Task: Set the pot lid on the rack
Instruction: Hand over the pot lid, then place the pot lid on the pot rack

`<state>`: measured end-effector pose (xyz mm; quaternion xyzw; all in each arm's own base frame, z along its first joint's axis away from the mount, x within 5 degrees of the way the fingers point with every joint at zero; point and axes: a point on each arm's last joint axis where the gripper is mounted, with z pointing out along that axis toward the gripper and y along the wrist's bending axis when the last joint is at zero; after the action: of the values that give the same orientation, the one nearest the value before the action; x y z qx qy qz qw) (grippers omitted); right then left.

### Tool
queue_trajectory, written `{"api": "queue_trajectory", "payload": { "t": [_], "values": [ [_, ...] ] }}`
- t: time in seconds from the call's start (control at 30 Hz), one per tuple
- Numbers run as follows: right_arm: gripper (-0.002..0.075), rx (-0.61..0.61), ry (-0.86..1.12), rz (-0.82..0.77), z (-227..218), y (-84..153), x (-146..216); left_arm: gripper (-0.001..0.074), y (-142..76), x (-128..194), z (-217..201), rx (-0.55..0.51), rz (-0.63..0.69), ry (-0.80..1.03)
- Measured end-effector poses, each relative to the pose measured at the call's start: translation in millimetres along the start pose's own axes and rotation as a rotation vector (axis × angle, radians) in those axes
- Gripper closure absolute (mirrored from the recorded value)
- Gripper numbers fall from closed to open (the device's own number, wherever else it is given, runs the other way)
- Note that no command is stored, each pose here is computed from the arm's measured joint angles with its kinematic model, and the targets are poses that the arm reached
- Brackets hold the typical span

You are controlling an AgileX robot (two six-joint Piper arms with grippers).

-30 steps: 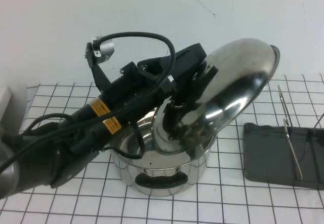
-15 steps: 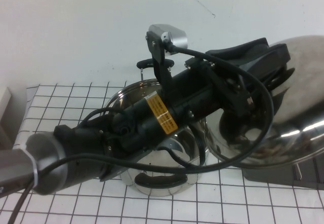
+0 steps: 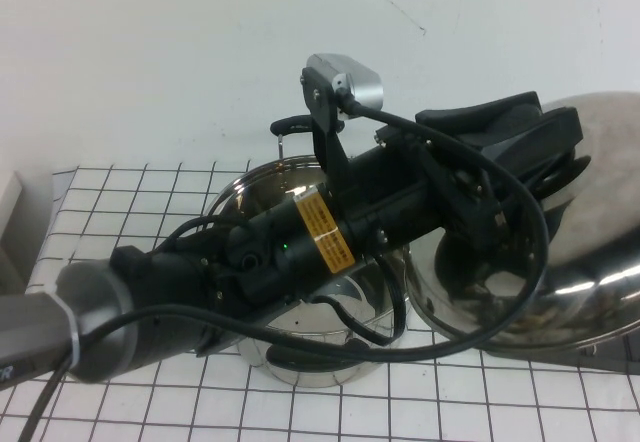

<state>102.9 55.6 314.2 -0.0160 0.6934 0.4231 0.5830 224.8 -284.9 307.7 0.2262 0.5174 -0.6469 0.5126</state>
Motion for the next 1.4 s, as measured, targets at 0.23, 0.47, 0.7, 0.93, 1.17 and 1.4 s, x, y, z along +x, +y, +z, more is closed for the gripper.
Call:
{"api": "queue_trajectory", "payload": {
  "t": [0.23, 0.47, 0.7, 0.93, 1.17, 1.4],
  "values": [
    [0.0270, -0.012, 0.062, 0.003, 22.0, -5.5, -13.1, 0.0418, -2.8, 2.3, 0.6, 0.030, 0.019, 0.033],
    [0.0605, -0.072, 0.095, 0.006, 32.3, -3.3, -17.9, 0.0347, -0.5, 3.2, 0.5, 0.007, 0.015, 0.045],
    [0.0694, 0.020, 0.084, -0.155, 34.7, -14.1, -19.3, 0.0197, 1.9, 5.2, -0.6, -0.003, 0.025, 0.082],
    [0.0695, 0.088, 0.065, -0.299, 34.5, -20.4, -22.1, 0.0370, 24.2, -7.8, -17.0, -0.035, 0.077, 0.136],
    [0.0695, 0.137, 0.084, -0.339, 40.4, -30.2, -22.6, 0.0708, 31.3, -22.0, -37.7, 0.023, 0.107, 0.241],
    [0.0695, 0.069, 0.137, -0.315, 69.2, -36.1, -36.8, 0.0732, 28.1, -10.9, -44.4, 0.078, 0.089, 0.393]
  ]
}}
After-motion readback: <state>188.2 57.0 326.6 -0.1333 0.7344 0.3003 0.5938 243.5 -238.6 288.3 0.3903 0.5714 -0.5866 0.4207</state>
